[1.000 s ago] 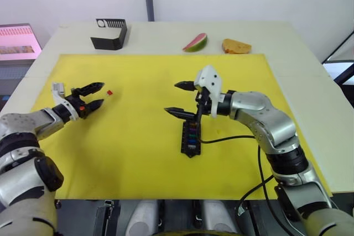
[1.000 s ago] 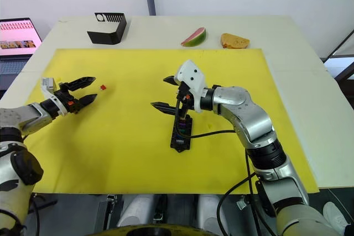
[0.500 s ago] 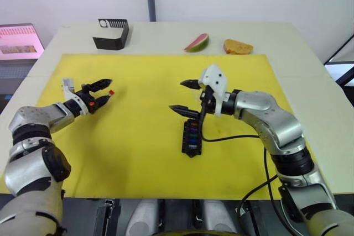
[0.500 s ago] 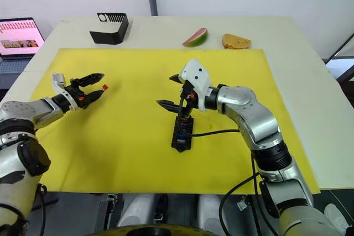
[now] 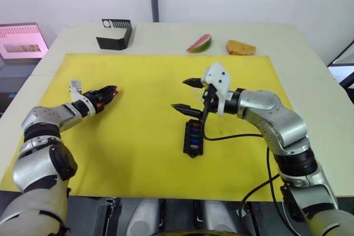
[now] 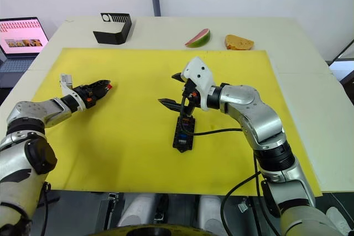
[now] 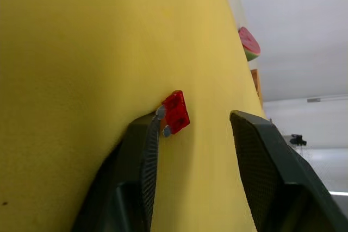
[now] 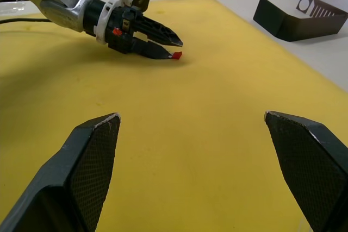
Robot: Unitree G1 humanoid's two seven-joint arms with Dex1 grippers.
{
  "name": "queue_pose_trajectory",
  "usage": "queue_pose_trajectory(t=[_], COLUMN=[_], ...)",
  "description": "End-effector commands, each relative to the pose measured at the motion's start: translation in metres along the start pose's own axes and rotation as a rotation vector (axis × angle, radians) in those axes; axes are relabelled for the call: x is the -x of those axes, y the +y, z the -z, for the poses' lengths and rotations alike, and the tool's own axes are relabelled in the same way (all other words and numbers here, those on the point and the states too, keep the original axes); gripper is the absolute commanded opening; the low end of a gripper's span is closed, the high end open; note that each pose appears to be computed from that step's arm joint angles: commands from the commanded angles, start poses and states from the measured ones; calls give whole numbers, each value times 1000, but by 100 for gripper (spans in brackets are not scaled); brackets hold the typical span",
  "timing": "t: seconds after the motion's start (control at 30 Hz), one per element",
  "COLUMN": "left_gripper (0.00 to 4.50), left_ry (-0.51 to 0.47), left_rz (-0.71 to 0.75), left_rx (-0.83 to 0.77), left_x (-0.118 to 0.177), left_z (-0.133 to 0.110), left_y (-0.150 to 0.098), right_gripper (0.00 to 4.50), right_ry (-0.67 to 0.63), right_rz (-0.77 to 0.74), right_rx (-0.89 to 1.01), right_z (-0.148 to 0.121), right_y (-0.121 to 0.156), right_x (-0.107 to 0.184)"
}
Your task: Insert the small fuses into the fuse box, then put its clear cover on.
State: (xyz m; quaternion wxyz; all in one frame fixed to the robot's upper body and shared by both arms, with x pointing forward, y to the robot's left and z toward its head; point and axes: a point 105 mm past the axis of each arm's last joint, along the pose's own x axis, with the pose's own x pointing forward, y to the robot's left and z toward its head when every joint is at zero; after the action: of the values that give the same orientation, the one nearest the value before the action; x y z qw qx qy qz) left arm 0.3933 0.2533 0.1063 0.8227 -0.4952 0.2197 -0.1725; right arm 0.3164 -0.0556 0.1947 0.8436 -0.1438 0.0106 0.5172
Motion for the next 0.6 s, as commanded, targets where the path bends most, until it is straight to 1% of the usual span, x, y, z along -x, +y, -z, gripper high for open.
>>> queue_pose_trajectory(t=[0.03, 0.07, 0.1, 0.23, 0.3, 0.4, 0.43, 0.5, 0.53, 0.6], left_gripper=[73, 15, 6, 6, 6, 6, 6, 6, 6, 6], left_ry=[36, 35, 29, 0, -4, 18, 31, 55, 82, 126], left_rz=[-37, -34, -31, -6, 25, 96, 155, 243, 333, 448], left_rx=[4, -4, -13, -17, -28, -46, -61, -102, -124, -157], left_x=[-3, -3, -3, 0, 1, 2, 2, 3, 3, 7], left_z=[12, 12, 10, 2, -2, -3, -2, 1, 9, 24], left_y=[10, 10, 9, 2, -7, -26, -43, -69, -93, -122], right_gripper=[450, 450, 450, 450, 450, 450, 450, 450, 450, 450], right_ry=[-42, -41, -40, -40, -39, -44, -54, -78, -132, -213], right_rz=[-3, -2, 0, 6, 11, 23, 31, 44, 55, 49], right_rx=[40, 40, 41, 47, 54, 48, 28, -15, -105, -249], right_z=[-14, -14, -15, -16, -17, -20, -21, -24, -29, -36], right_y=[2, 2, 1, -1, -3, -5, -7, -9, -10, -8], right_x=[5, 5, 5, 7, 9, 13, 15, 18, 19, 18])
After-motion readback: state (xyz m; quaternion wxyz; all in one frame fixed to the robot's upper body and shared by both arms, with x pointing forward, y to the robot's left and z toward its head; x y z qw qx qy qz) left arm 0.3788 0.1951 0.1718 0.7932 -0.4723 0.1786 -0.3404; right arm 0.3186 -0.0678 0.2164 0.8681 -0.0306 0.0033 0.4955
